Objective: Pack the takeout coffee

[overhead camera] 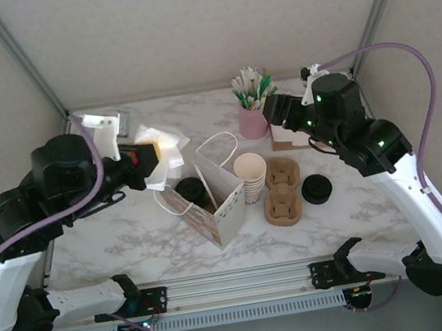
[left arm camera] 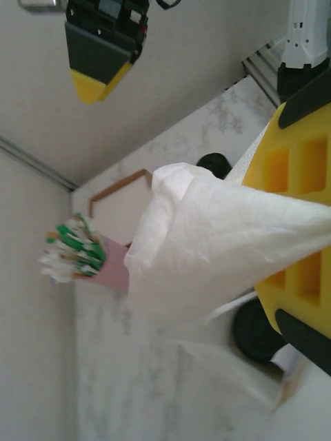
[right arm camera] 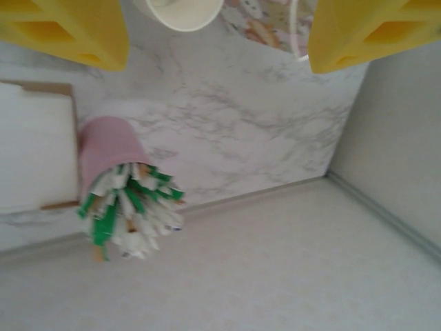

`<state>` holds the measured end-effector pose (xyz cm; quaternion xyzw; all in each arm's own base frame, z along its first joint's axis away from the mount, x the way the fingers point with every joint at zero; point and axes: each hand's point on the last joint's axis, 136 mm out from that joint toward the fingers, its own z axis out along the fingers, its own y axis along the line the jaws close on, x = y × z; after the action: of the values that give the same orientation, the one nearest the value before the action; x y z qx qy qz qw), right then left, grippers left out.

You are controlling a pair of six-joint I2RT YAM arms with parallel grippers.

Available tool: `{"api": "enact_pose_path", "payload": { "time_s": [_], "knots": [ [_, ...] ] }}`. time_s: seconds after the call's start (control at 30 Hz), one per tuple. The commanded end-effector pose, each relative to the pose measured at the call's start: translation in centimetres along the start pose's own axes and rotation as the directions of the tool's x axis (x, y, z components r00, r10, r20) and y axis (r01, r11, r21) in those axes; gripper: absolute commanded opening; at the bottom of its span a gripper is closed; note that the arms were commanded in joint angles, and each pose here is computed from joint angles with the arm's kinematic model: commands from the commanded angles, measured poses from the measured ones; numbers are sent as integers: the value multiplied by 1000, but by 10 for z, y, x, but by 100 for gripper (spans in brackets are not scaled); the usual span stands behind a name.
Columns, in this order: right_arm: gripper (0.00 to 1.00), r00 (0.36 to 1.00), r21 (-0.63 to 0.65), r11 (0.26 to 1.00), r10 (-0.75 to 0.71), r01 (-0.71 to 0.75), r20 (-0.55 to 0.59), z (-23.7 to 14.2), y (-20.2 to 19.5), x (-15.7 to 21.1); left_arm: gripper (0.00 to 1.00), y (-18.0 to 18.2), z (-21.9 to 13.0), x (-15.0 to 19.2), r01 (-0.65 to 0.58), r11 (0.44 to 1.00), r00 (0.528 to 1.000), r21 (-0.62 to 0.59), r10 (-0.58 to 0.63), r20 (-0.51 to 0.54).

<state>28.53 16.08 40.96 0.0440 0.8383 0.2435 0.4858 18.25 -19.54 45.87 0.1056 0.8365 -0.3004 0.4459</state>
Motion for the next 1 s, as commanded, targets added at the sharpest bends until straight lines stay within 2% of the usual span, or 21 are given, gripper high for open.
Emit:
{"api": "enact_pose_path", "payload": {
  "time_s": [0.0, 0.23, 0.43, 0.67, 0.8, 0.97],
  "knots": [
    [69, 998, 110, 993, 47, -52, 39, -7, -24, 2, 0, 25, 13, 38, 83, 984, 981, -158, -109, -160],
    [68, 995, 142, 985, 96, -97, 10, -8, -36, 17, 0, 9, 53, 33, 167, 975, 972, -149, -188, -139],
    [68, 990, 186, 972, 141, -143, 23, -14, -51, 26, 0, 23, 82, 49, 261, 921, 939, -290, -312, -145],
    [67, 985, 202, 964, 165, -173, 54, -24, -63, 32, 0, 46, 85, 65, 299, 860, 920, -413, -375, -115],
    [67, 987, 218, 963, 151, -158, 50, -24, -66, 33, 0, 49, 95, 78, 317, 841, 904, -439, -408, -130],
    [68, 990, 224, 964, 138, -144, 43, -26, -68, 35, 0, 48, 111, 91, 276, 855, 906, -440, -384, -177]
  ]
}}
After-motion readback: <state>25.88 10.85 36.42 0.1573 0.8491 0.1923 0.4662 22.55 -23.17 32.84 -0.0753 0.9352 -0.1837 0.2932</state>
